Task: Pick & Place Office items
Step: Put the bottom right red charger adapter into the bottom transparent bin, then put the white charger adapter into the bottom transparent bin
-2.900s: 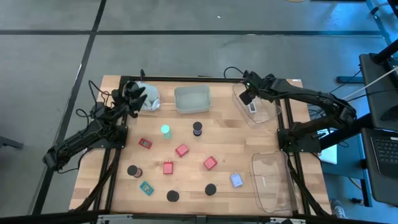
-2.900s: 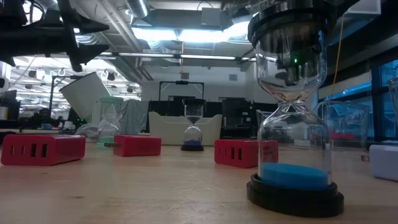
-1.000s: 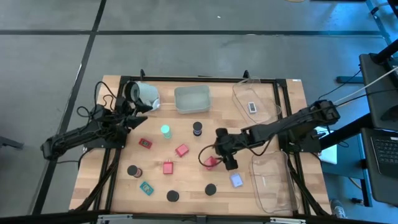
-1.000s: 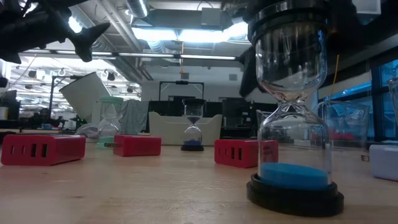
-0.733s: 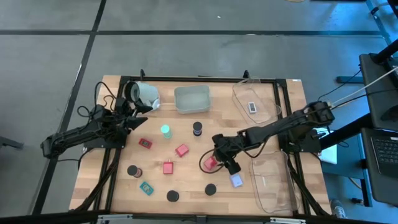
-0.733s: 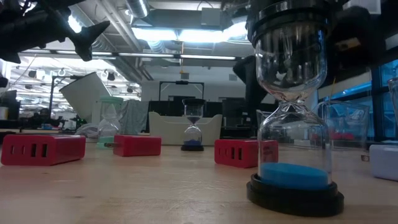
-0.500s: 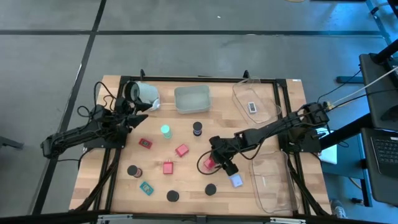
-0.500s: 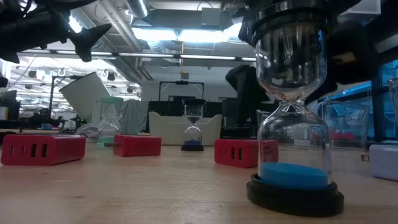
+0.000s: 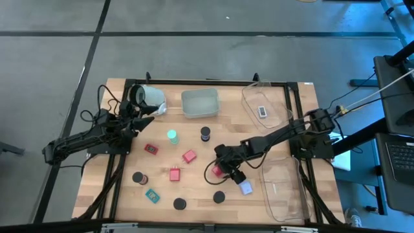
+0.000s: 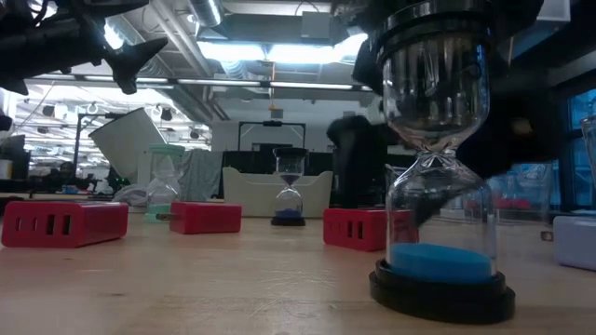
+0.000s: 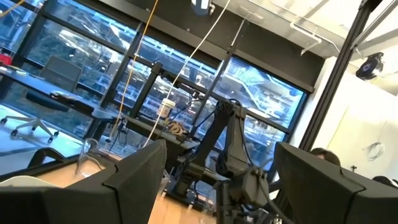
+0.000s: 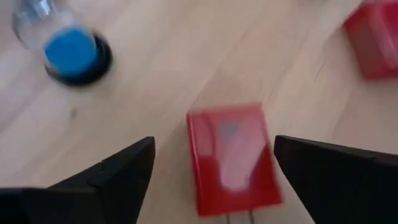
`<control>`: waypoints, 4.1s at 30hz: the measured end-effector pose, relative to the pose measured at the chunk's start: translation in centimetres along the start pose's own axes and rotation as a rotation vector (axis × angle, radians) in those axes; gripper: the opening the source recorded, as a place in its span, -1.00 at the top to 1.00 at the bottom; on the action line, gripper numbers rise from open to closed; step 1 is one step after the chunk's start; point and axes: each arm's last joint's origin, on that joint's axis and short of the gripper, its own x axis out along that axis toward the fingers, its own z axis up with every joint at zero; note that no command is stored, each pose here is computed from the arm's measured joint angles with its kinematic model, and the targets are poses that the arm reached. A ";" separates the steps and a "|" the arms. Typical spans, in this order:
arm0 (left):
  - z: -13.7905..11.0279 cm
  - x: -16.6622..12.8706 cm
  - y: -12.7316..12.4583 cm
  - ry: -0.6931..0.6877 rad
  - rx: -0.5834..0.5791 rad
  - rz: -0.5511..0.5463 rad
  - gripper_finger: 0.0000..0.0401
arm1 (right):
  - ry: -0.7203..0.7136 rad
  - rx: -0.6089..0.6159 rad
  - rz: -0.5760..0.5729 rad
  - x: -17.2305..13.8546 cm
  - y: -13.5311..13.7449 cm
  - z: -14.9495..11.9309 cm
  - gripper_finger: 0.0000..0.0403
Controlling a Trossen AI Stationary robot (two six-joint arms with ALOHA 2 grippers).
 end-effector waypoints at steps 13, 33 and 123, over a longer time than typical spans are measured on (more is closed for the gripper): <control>0.0 0.0 0.0 -0.003 -0.001 -0.001 -0.48 | 0.041 0.037 0.006 1.3 0.0 -0.9 -0.40; 0.0 0.0 0.0 -0.004 -0.063 0.000 -0.48 | 0.010 0.671 -0.135 -8.1 1.3 1.5 -0.06; -0.1 0.0 0.3 -0.021 -0.068 0.072 -0.48 | 0.131 0.832 -0.280 -15.6 14.7 4.4 -0.28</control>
